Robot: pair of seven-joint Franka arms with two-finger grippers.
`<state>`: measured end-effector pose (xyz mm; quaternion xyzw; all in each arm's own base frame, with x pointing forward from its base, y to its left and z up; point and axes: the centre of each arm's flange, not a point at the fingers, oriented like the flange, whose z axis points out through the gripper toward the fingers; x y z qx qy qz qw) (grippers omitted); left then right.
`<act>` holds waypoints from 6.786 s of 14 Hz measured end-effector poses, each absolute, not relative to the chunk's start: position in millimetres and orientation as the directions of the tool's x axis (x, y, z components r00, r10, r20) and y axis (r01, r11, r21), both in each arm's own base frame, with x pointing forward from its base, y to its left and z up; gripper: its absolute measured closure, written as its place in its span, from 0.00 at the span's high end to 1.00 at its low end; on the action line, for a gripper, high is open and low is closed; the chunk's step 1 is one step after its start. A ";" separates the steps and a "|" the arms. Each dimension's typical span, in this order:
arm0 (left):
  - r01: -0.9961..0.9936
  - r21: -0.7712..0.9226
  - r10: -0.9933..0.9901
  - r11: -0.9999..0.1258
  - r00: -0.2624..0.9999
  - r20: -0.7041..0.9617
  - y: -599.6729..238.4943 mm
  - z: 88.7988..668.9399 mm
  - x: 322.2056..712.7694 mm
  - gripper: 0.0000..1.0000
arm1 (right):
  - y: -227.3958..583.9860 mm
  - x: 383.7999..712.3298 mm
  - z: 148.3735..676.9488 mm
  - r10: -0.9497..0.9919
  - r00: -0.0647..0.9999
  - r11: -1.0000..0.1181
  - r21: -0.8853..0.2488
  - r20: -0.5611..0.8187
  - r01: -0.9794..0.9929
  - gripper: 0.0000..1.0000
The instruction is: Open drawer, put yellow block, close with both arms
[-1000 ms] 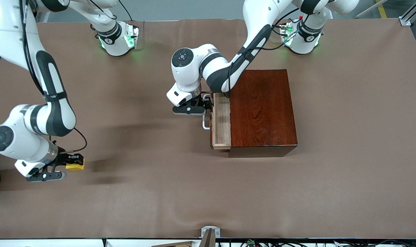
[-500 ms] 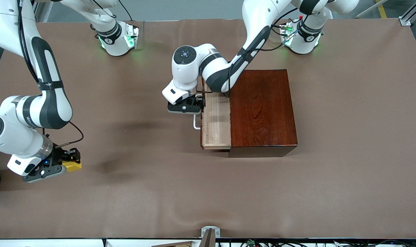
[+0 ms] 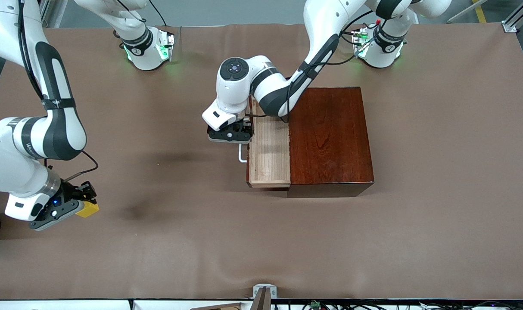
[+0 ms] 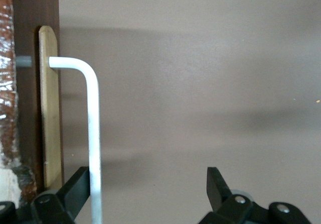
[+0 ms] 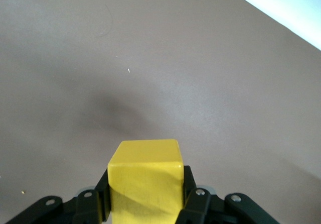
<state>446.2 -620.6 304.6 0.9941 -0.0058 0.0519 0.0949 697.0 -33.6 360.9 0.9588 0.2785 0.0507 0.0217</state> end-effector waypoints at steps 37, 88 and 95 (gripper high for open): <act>-0.026 -0.010 -0.026 -1.000 0.999 -0.026 -52.2 598.3 558.6 1.00 | 426.9 569.7 428.4 0.990 -0.092 0.088 0.037 0.107 0.995 0.56; -0.026 -0.004 -0.026 -1.000 1.000 0.008 -49.7 588.8 569.0 1.00 | 193.7 651.0 541.2 0.906 0.422 -0.421 0.072 0.003 0.904 1.00; -0.100 0.030 -0.099 -0.994 0.995 0.029 -95.9 595.9 564.9 1.00 | 104.2 628.5 591.8 0.721 0.692 -0.687 0.087 -0.046 0.721 1.00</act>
